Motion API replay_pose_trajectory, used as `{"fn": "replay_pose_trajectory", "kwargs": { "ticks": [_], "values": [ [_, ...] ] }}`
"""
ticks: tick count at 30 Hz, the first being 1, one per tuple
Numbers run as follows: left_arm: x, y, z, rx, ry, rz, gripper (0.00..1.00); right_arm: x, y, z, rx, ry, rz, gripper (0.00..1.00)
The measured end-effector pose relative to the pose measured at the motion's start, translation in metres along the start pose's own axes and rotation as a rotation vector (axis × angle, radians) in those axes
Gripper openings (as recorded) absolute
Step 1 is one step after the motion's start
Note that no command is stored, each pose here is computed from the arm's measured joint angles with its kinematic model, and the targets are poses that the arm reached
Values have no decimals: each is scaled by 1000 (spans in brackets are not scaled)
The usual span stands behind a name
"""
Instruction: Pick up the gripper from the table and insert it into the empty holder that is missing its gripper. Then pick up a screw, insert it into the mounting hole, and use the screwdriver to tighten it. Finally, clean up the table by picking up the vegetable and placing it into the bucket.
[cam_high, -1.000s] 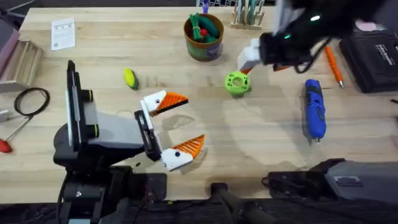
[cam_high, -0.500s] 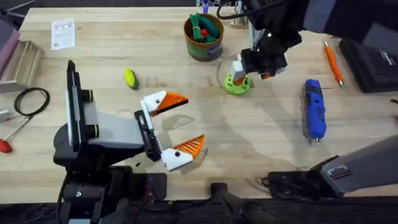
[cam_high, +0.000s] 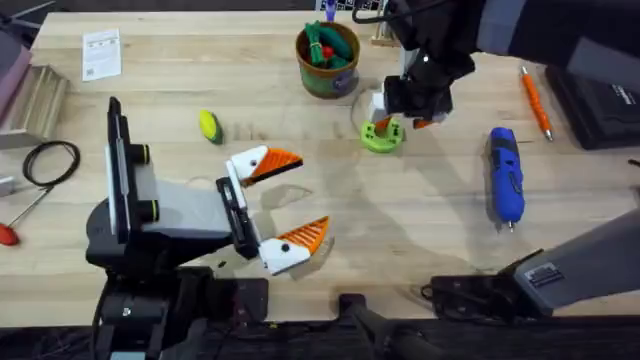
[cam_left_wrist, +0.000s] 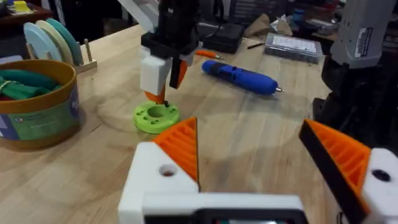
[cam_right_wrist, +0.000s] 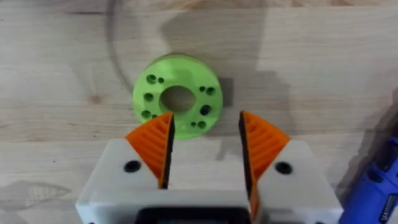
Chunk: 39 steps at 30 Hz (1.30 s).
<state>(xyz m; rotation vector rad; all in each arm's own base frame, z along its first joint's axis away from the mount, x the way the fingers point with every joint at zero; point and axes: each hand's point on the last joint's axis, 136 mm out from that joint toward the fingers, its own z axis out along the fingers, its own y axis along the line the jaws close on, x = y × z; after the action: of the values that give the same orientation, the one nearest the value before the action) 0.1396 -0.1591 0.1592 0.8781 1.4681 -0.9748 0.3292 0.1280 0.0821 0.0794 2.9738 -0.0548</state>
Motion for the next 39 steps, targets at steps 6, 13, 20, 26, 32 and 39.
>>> {"fn": "replay_pose_trajectory", "kwargs": {
  "ticks": [6,13,20,26,32,39],
  "values": [
    [0,0,0,0,0,0,985,2,0,7,0,0,23,531],
    [0,0,0,0,0,0,985,4,-1,8,3,5,34,481],
    [0,0,0,0,0,0,985,4,0,14,8,14,44,464],
    [0,0,0,0,0,0,985,5,-1,16,10,19,47,434],
    [0,0,0,0,0,0,985,6,-1,21,17,32,46,388],
    [0,0,0,0,0,0,985,2,2,26,12,21,49,314]
  ]
}}
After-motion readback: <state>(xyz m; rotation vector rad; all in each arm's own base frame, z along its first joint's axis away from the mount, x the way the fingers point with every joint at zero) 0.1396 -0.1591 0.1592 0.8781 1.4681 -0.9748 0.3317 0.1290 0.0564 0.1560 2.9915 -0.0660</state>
